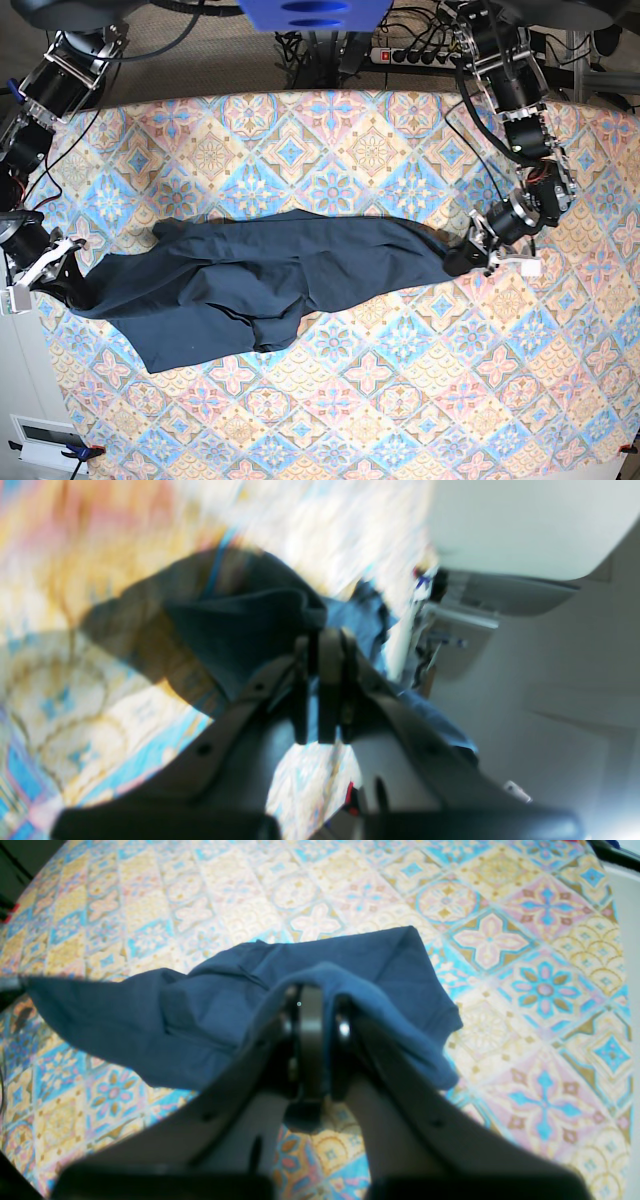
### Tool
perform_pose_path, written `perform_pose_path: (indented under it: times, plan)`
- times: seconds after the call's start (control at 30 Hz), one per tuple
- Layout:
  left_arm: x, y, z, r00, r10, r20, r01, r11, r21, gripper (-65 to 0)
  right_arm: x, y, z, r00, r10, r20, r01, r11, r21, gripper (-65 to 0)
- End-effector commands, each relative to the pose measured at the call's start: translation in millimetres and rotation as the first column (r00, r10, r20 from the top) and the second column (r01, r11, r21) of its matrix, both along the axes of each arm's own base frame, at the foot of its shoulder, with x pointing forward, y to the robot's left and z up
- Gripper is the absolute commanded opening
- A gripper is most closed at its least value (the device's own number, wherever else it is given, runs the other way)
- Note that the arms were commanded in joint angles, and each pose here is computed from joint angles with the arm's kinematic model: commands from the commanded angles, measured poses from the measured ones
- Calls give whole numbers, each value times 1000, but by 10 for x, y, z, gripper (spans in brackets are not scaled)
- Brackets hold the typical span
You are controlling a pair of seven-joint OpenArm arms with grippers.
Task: Layout the t-shirt on the table in an organized manner, then fold the t-shirt properly
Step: 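Hold the shirt taut between both grippers on the table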
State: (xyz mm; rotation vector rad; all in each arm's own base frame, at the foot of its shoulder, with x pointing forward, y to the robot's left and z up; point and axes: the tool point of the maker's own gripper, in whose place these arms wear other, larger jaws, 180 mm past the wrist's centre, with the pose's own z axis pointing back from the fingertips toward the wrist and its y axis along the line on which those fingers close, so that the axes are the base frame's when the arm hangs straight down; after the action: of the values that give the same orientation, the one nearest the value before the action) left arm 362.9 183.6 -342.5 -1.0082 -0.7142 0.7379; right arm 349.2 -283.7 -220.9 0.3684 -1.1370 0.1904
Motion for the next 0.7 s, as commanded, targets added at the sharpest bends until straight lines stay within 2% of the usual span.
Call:
perform_pose_path:
  times: [0.0, 0.13, 0.33, 0.47, 0.6, 0.67]
  plan:
    - [96, -3, 286, 995, -16, 102, 16, 1000, 3, -650, 55, -31, 256, 997, 4, 81, -3, 1000, -4, -643]
    - [148, 74, 498, 983, -2, 184, 0, 1000, 10, -650, 55, -31, 256, 997, 4, 81, -3, 1000, -4, -643]
    - [461, 126, 895, 959, 18, 284, -20, 1000, 5, -650, 71, -40, 266, 996, 0, 86, -1, 1000, 2, -643]
    - [863, 150, 1100, 952, 39, 305, -23, 998, -56, -650, 194, -57, 414, 992, -4, 126, 2, 1000, 17, -643]
    - [1346, 164, 1547, 929, 78, 361, -33, 991, -130, -650, 466, -323, 665, 986, -46, 159, 36, 997, 65, -643]
    - [1565, 177, 1806, 917, 93, 388, -42, 990, -137, -650, 673, -403, 844, 983, -52, 178, 34, 994, 105, -643]
